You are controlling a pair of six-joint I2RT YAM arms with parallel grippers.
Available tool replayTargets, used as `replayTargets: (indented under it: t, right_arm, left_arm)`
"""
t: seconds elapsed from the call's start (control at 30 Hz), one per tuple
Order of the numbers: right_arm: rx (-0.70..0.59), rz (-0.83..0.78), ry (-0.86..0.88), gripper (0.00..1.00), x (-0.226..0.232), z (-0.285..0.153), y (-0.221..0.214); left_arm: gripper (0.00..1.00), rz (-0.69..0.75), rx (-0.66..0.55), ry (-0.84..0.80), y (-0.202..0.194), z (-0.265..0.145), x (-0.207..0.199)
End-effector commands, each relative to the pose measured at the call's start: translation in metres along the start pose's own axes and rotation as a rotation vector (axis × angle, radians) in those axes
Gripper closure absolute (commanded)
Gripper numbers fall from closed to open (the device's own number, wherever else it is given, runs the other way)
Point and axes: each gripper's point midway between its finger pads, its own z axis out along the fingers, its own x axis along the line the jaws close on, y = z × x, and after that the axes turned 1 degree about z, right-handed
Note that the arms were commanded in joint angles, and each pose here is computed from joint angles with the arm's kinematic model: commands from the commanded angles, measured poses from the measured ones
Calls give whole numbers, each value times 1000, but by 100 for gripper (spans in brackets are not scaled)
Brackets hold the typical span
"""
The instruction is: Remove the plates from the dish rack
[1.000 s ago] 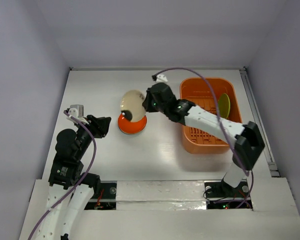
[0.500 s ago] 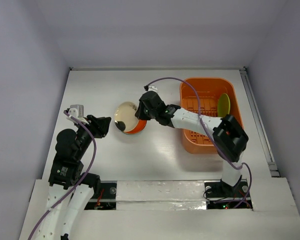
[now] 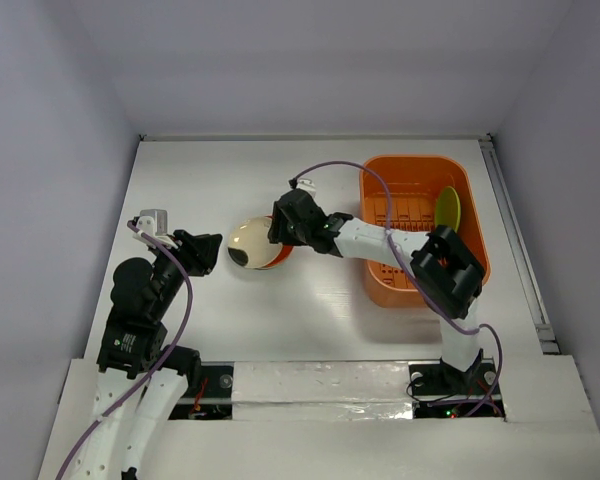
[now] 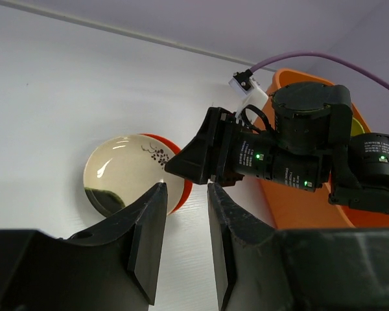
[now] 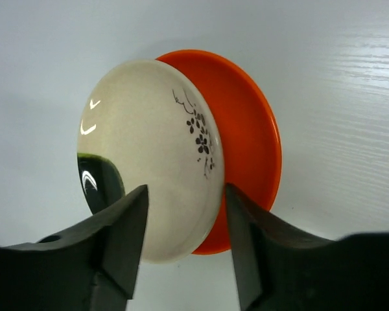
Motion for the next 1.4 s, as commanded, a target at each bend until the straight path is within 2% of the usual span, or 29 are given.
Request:
replayTargets:
  t: [0.0, 0.07, 0.13, 0.2, 0.27, 0.3, 0.4, 0.43, 0.5, 0.57, 0.6, 0.7, 0.73, 0.8, 0.83, 0.93, 1.03, 1.2, 1.3, 1.37]
  right_arm:
    - [-90, -2, -1, 42, 6, -20, 32]
    - [-113, -15, -28, 30, 2, -29, 40]
    - [-147, -29, -37, 29, 3, -44, 54]
    - [-183, -41, -72, 31, -2, -57, 65]
    - [-236, -42, -94, 39, -5, -80, 82]
    - [-252, -56, -108, 43, -9, -88, 87]
    - [-358, -77, -227, 77, -32, -128, 115]
    - [-386, -80, -272, 93, -43, -139, 124]
    - [-447, -76, -420, 100, -86, -173, 144]
    - [-480, -63, -566, 100, -133, -199, 154]
    - [-502, -13, -651, 100, -175, -218, 163]
    - [-497, 27, -771, 100, -235, -242, 162]
    - [-502, 50, -831, 91, -261, -255, 159]
    - [-494, 56, -869, 77, -280, -264, 159]
    - [-478, 54, -895, 63, -290, -264, 156]
    - [-424, 59, -971, 50, -318, -264, 153]
    - [-374, 70, -1043, 49, -344, -258, 149]
    - [-320, 88, -1063, 51, -367, -241, 144]
    - [-310, 81, -1066, 56, -369, -237, 145]
    - [-305, 83, -1057, 65, -368, -233, 146]
  left_arm:
    - [72, 6, -29, -16, 6, -1, -4]
    - [72, 6, -28, -18, 6, -1, -4]
    - [72, 6, -28, -18, 6, -1, -4]
    - [72, 6, -28, -18, 6, -1, -4]
    - [72, 6, -28, -18, 6, 0, -4]
    - [72, 6, -28, -19, 6, -1, -5]
    - [72, 8, -28, -21, 6, -1, -5]
    - [72, 6, -29, -20, 7, -1, -5]
    - [72, 6, -30, -20, 7, -1, -5]
    - [73, 8, -26, -22, 6, 0, -5]
    - [75, 8, -30, -25, 7, -1, -6]
    - [82, 8, -30, -28, 6, -1, -6]
    - [85, 9, -32, -31, 7, -1, -7]
    - [86, 8, -29, -30, 6, 0, -6]
    - [87, 8, -28, -29, 6, 0, -6]
    - [87, 8, -30, -28, 6, -1, -6]
    - [86, 8, -31, -26, 7, -1, -6]
    - [85, 9, -30, -30, 6, -1, -7]
    - [84, 9, -32, -31, 7, -2, -7]
    - [84, 10, -32, -33, 7, -2, -8]
